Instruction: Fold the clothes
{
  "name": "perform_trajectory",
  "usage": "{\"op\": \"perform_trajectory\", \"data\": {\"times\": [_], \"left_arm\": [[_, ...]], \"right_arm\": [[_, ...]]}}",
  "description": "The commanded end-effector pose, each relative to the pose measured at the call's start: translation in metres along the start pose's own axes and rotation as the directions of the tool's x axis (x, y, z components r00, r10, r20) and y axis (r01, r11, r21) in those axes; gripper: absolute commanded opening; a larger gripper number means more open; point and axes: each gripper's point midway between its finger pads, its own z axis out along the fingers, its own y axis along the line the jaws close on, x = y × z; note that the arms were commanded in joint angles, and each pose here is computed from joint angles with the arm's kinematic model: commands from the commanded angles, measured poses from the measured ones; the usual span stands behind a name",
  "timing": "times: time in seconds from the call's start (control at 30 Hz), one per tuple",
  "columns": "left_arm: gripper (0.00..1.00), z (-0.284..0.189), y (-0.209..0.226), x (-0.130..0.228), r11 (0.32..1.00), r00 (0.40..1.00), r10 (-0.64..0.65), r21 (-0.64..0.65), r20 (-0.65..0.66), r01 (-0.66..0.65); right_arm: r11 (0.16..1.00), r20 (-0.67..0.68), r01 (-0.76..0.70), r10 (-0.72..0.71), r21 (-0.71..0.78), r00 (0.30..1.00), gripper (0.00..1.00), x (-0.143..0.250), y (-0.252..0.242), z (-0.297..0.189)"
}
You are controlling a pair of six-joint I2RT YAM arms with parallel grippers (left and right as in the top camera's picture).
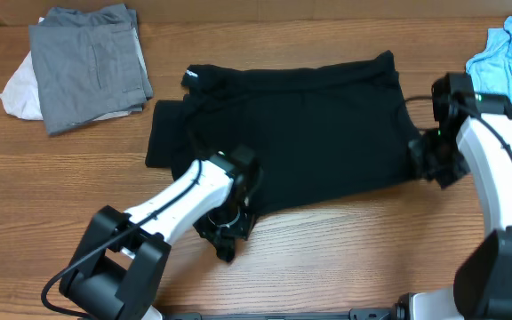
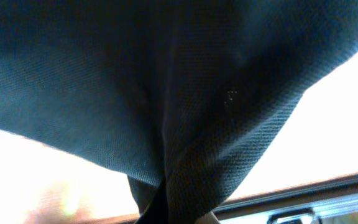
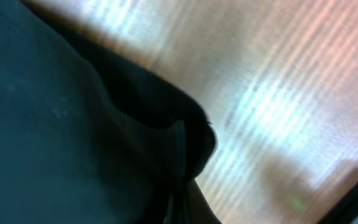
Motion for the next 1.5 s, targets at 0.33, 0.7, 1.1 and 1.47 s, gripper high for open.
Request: {"op": "perform_trajectory", "data": {"times": [0.33,0.7,1.1,1.47], "left_arm": [[0.04,-0.007,0.013,0.070,0.960,0.972,-0.183,-0.241,-0.147,0.144],[0.46,-0.034,0.034,0.104,0.918,0.953,-0.269,-0.336,-0.142,0.209],[0.57,-0.037,0.027,0.075,0.945,0.975,-0.214,-0.267,-0.057,0.191],[0.85,-0.156,0.022,-0.061,0.991,0.894,-0.135,0.049,0.426,0.126]], "right_arm": [[0.992,0.003,-0.126,0.126,-0.020,0.992,0.04,0.058,-0.074,0.023],[0.988,0.080,-0.105,0.114,-0.111,0.990,0.31,0.056,-0.082,0.001],[0.950,0.162,0.131,-0.087,-0.284,0.983,1.00,0.041,-0.038,-0.022],[0.736,0.329,0.389,-0.235,-0.555,0.914,1.00,0.007,0.058,-0.097]]}}
